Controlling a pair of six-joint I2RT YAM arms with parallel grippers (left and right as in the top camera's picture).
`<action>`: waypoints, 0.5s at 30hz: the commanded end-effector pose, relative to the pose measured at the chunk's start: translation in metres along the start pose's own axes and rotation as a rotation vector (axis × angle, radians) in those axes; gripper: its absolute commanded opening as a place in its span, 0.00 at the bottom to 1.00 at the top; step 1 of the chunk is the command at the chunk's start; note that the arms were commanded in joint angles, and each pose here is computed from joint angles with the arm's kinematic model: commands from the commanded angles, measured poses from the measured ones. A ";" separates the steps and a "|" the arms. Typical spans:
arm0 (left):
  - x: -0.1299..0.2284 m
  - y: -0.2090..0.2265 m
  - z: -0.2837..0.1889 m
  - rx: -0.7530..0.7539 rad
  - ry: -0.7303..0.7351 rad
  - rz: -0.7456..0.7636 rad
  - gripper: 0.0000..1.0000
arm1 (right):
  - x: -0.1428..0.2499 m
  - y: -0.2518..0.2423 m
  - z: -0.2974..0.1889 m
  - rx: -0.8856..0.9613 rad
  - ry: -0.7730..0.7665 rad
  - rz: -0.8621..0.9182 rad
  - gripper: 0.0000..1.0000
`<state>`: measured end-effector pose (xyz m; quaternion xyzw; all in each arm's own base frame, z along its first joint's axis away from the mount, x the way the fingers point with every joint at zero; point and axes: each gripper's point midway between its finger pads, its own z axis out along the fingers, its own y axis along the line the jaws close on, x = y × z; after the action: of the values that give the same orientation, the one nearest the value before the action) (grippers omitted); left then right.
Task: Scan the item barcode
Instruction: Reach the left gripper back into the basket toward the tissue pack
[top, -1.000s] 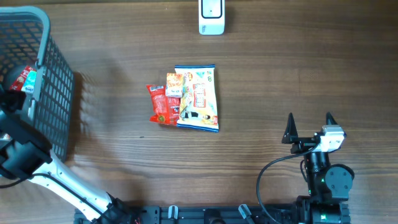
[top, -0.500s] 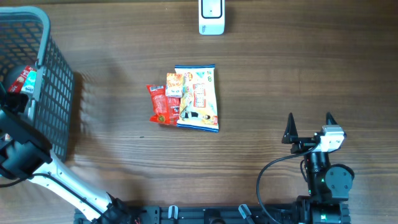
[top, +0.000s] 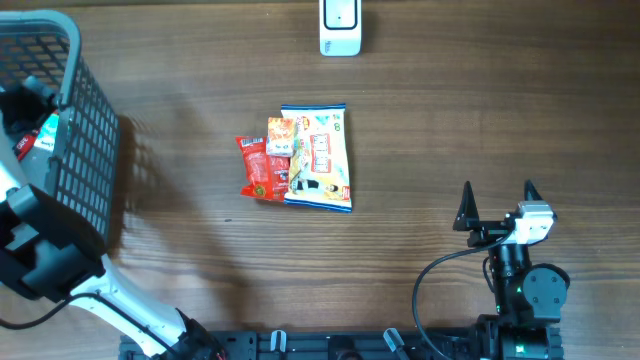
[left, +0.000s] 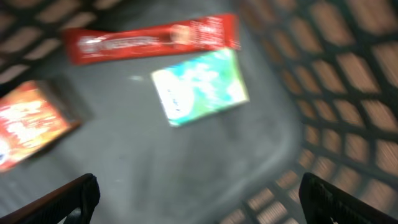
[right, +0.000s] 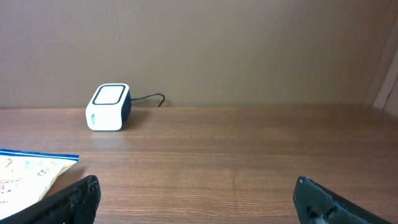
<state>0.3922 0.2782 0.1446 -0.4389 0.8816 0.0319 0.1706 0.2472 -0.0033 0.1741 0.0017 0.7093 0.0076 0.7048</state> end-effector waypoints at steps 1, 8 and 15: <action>0.005 -0.001 0.019 0.007 0.039 0.080 1.00 | 0.000 0.000 0.000 -0.004 -0.005 -0.011 1.00; 0.017 0.003 0.057 -0.010 0.116 0.211 0.92 | 0.000 0.000 0.000 -0.004 -0.005 -0.011 1.00; 0.013 0.006 0.084 -0.027 0.111 0.264 0.86 | 0.000 0.000 0.000 -0.004 -0.005 -0.010 1.00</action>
<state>0.4041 0.2839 0.0739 -0.3479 0.9294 0.0319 0.1187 0.2472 -0.0033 0.1741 0.0017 0.7093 0.0076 0.7048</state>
